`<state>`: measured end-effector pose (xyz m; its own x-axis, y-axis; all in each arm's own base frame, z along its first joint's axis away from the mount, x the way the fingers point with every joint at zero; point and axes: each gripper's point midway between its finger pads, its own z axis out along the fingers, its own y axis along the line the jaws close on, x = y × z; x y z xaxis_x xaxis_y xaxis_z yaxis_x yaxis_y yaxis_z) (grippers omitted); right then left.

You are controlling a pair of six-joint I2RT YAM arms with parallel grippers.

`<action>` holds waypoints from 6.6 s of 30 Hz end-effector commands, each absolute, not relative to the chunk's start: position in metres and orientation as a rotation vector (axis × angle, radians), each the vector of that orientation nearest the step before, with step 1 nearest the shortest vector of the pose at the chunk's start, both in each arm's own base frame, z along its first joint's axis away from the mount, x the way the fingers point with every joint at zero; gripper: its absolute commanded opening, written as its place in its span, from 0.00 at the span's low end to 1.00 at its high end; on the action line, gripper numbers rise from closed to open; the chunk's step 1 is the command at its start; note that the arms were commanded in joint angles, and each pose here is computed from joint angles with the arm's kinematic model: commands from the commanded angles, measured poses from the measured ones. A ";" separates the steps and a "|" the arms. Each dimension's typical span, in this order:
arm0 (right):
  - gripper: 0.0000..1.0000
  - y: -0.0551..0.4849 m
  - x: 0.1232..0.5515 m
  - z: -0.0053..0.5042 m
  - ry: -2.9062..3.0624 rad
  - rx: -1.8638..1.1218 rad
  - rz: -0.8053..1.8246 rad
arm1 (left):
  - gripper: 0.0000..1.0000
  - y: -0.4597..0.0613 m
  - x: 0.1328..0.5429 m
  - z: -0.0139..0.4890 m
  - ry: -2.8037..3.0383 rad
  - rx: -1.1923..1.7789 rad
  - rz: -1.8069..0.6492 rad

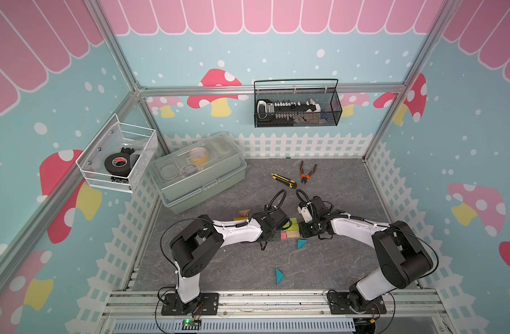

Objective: Assemble a piece of candy with building blocks
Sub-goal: Move the building block to the center of the board, then pick up the building block from the center of the board, then assemble the building block at the center of the board.

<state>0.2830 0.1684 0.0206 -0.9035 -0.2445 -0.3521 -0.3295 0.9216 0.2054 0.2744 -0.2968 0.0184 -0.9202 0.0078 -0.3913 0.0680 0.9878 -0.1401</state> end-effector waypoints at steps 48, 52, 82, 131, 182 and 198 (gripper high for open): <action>0.25 0.151 0.292 0.036 2.725 -0.348 0.232 | 0.02 -0.334 0.223 0.020 2.799 0.289 -0.357; 0.31 0.138 0.304 0.078 2.613 -0.294 0.151 | 0.08 -0.324 0.229 0.056 2.729 0.297 -0.360; 0.78 0.149 0.222 0.106 2.743 0.758 0.462 | 0.58 -0.134 0.214 0.188 2.483 0.085 -0.376; 0.58 0.172 0.219 0.025 2.889 1.101 0.220 | 0.58 -0.125 0.217 0.196 2.449 0.138 -0.311; 0.00 0.194 0.310 0.142 2.463 -1.070 -0.060 | 0.58 -0.125 0.218 0.194 2.455 0.136 -0.305; 0.00 0.241 0.378 0.087 2.203 -1.906 -0.204 | 0.58 -0.119 0.217 0.201 2.418 0.114 -0.301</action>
<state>0.3743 0.2416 0.0863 -0.2927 -0.9485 -0.1214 -0.9204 0.3138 -0.2333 0.2169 -0.1264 0.2023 -0.7685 -0.0051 -0.6398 0.1704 0.9622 -0.2123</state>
